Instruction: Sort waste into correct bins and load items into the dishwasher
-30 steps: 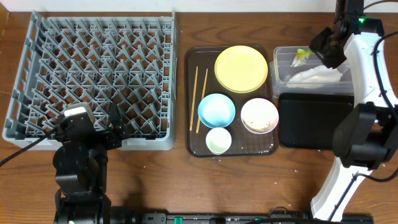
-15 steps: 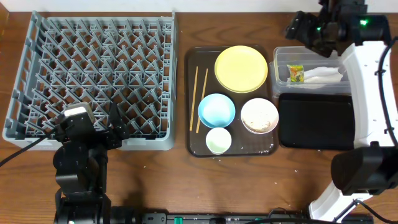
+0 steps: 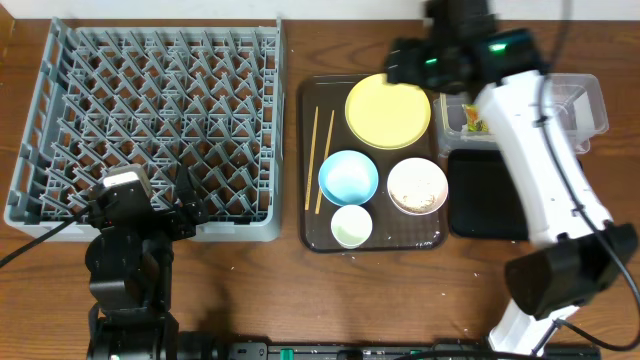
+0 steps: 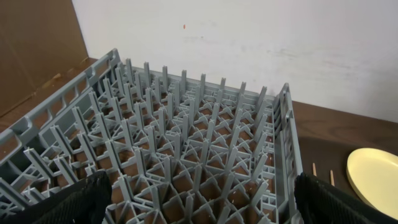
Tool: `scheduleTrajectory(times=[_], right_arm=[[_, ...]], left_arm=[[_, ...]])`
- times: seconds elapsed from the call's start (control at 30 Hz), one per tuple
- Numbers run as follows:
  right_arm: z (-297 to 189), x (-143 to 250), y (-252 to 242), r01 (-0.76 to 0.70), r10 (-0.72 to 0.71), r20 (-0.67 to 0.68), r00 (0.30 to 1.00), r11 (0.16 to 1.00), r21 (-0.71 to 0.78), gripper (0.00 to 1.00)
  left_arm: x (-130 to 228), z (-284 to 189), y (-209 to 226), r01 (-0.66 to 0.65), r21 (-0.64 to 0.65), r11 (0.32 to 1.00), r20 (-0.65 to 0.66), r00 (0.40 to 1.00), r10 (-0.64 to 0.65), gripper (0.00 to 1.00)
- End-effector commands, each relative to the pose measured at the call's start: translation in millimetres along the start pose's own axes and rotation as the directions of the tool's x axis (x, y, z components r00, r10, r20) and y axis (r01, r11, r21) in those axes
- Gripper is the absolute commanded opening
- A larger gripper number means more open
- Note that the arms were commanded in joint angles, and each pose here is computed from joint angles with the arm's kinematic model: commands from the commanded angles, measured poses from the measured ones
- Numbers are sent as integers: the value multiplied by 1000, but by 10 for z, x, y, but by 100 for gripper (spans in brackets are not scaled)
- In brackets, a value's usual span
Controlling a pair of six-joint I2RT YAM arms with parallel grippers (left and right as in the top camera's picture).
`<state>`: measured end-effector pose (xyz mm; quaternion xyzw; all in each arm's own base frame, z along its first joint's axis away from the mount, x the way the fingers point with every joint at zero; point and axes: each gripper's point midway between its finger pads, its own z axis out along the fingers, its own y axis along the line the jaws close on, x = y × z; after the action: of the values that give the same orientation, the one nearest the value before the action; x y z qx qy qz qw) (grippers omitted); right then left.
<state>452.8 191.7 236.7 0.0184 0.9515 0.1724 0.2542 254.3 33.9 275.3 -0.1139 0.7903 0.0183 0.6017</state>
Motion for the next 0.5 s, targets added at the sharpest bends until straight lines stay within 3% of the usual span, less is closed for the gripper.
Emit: scheduleTrajectory(times=[0.0,0.47], right_arm=[[317,188,172,78,-76,-40,996,996,44,78],[1469,852,486,252,-236,-189,953,966,64,62]], left_arm=[[-111,-41,15,-1,-9,1000,27,1000,2,95],[-111,-41,15,-1,-9,1000,27,1000,2,95]])
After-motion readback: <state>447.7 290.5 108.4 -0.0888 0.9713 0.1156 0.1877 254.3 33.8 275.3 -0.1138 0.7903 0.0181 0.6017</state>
